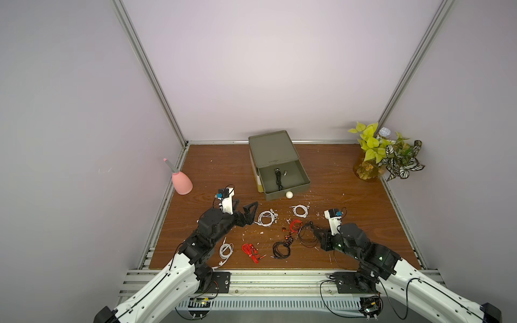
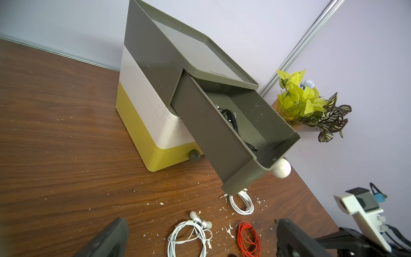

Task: Place the wired earphones into the drawer by color
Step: Pick up the wired earphones from the center of the board, then place the wired earphones in the drawer.

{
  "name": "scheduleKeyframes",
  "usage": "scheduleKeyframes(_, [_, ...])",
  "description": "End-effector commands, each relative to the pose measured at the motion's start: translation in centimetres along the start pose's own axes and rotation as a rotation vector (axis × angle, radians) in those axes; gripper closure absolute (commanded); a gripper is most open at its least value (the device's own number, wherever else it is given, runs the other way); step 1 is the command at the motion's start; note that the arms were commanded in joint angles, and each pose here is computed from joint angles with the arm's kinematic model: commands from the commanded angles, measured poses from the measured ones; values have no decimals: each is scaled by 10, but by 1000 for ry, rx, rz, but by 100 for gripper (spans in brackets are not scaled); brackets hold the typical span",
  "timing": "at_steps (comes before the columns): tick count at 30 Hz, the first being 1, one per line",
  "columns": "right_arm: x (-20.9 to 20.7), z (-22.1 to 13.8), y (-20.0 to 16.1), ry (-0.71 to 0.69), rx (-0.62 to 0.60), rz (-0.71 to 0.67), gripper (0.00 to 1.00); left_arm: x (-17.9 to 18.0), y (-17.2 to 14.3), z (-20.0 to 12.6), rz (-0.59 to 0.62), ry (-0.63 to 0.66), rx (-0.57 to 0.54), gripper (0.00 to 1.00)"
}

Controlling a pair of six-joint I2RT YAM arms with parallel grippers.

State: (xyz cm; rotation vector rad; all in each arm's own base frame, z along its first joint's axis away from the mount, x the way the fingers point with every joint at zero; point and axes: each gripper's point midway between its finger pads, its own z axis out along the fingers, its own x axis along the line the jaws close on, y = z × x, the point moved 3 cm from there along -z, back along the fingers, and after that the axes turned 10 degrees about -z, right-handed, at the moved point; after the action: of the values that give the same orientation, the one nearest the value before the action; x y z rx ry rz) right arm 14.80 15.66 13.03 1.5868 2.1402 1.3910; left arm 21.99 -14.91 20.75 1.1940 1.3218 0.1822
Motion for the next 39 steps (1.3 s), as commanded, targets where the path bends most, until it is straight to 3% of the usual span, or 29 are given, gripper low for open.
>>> scheduleKeyframes(1, [14, -13, 31, 17, -83, -71, 100, -2, 1, -2, 8, -2, -1, 0])
scheduleKeyframes(12, [48, -49, 108, 60, -320, -186, 100, -2, 1, -3, 8, -3, -6, 0])
scheduleKeyframes(24, [88, -61, 184, 64, -476, -318, 100, -3, 2, -5, 17, -9, -11, 0])
scheduleKeyframes(39, [118, -7, 235, 24, -462, -378, 100, 2, -3, -13, 27, -5, -9, 0])
